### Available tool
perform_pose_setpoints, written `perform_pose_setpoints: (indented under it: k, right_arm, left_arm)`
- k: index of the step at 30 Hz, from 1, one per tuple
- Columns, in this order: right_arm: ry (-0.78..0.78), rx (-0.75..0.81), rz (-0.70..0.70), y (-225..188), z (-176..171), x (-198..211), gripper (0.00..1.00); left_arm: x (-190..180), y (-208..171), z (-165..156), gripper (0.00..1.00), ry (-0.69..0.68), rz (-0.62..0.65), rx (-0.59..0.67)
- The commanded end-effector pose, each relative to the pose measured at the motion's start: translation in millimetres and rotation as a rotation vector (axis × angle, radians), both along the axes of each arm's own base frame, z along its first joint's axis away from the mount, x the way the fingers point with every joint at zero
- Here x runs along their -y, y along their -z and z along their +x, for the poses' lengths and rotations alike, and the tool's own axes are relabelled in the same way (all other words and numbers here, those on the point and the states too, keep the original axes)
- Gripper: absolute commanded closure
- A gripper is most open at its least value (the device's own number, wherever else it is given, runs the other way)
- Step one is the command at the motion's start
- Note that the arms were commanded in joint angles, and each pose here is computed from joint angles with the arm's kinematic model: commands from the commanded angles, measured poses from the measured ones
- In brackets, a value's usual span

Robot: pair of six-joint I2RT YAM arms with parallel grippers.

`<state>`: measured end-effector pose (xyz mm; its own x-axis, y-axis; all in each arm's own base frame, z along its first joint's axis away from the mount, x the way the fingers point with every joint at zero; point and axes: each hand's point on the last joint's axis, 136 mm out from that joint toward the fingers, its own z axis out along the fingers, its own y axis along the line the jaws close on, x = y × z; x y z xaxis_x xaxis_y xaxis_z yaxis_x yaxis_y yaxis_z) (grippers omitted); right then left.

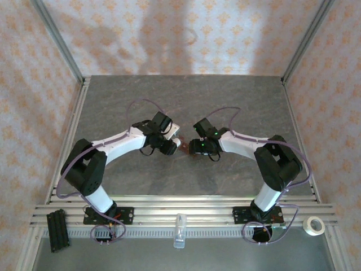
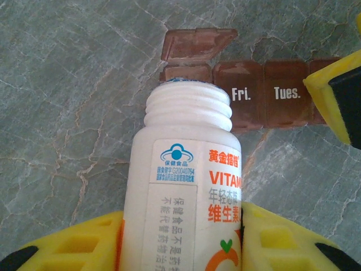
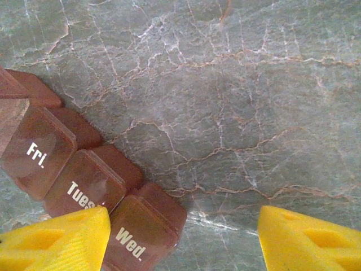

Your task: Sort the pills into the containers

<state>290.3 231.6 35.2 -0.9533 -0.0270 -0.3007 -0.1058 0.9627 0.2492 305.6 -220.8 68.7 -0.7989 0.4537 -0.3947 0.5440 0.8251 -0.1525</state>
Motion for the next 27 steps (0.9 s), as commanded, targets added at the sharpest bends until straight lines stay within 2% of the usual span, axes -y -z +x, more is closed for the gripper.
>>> perform_pose_setpoints:
  k: [1, 10, 27]
  right_arm:
    - [0.022, -0.020, -0.053, 15.3, -5.8, 10.5, 0.31]
    - [0.023, -0.026, -0.056, 18.3, -8.7, 12.7, 0.31]
    - [0.026, -0.031, -0.045, 21.0, -12.3, 13.1, 0.31]
  left_arm:
    - [-2.4, -1.2, -2.4, 1.00, 0.030, 0.059, -0.014]
    - [1.0, -1.2, -1.8, 1.00, 0.055, 0.089, -0.044]
    - [-2.7, 3.1, -0.4, 1.00, 0.103, 0.232, -0.095]
